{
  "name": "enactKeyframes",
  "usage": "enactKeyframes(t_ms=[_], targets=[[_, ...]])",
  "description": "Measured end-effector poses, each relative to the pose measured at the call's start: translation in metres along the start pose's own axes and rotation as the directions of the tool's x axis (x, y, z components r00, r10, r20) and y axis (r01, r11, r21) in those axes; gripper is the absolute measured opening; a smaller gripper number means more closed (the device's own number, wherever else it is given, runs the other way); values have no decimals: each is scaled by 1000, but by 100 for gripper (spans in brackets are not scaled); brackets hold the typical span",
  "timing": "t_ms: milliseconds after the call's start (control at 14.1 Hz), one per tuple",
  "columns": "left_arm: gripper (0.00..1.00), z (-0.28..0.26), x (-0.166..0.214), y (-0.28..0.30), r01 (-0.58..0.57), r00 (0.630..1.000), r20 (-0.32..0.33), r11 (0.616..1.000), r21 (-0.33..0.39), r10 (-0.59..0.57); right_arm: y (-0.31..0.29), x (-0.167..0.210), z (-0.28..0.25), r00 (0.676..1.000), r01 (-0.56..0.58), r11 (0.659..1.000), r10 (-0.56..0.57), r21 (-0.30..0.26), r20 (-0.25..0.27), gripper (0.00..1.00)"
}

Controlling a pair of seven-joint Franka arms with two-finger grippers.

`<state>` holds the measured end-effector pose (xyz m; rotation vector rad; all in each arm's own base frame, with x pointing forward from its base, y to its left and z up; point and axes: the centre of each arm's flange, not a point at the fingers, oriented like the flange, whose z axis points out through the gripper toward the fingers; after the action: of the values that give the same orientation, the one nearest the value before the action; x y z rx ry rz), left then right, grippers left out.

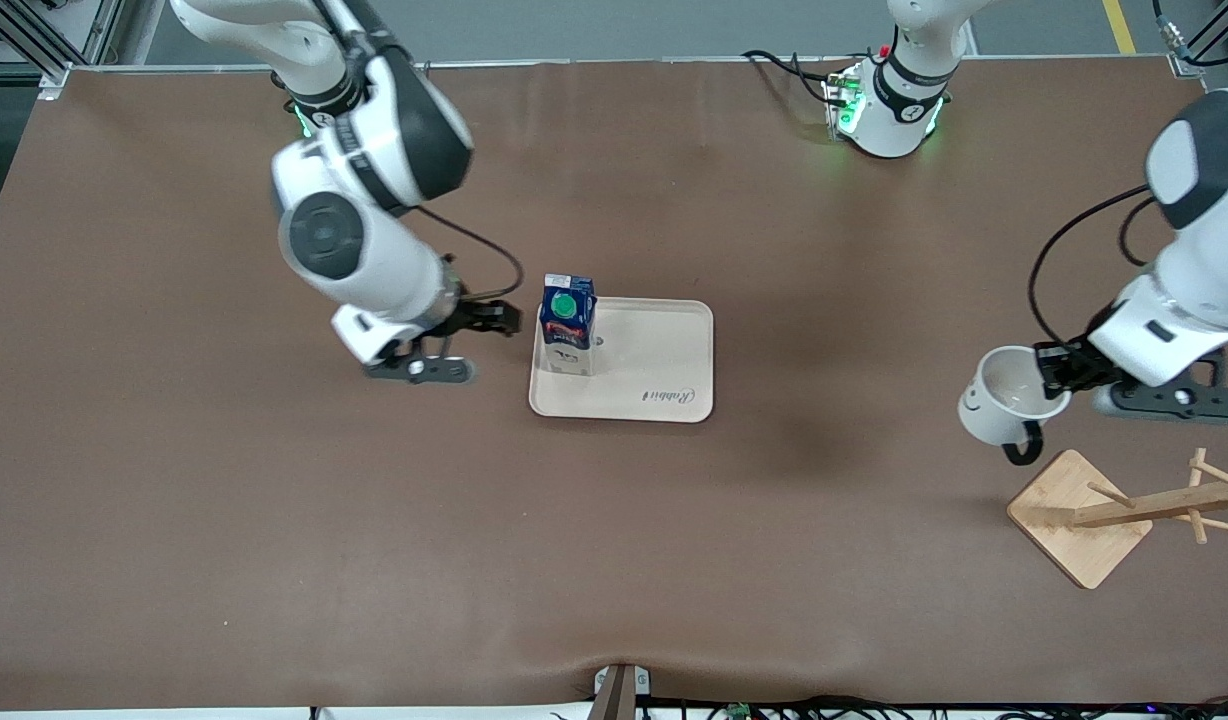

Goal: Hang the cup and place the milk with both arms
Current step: 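Carry the mug toward the wooden stand while the right gripper reaches the milk, then hang the mug handle on the stand peg while the right gripper lifts milk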

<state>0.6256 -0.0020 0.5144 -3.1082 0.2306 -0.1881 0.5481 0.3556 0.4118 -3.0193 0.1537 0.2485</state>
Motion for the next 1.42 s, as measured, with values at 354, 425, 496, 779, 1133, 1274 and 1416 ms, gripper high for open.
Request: enactKeyframes(t_ms=[354,425,496,779,1133,1274,1416], targets=[[7,-6,-14,-77,-79,997,-19,997,-26,79,-48,-25,41,1000,9,1000,-9,-14,-5,100],[7,-6,-15,-84,-89,996,-20,996,-25,89,-50,-26,45,1000,1,1000,-1,-16,-4,100],[7,-6,-16,-92,-97,995,-23,995,-27,96,-51,-26,47,1000,-5,1000,5,-19,-2,100],[7,-1,-19,-126,-125,992,-41,990,-61,123,-62,-35,63,1000,-21,999,22,-37,12,100],[7,1,-14,-146,-116,992,-62,990,-74,112,-71,-40,91,998,-58,996,60,-64,27,100],[7,1,-11,-150,-119,991,-70,990,-78,114,-69,-37,94,997,-67,995,69,-68,27,81],[7,6,-8,-153,-124,990,-71,989,-86,118,-68,-34,90,997,-72,995,73,-63,22,73]])
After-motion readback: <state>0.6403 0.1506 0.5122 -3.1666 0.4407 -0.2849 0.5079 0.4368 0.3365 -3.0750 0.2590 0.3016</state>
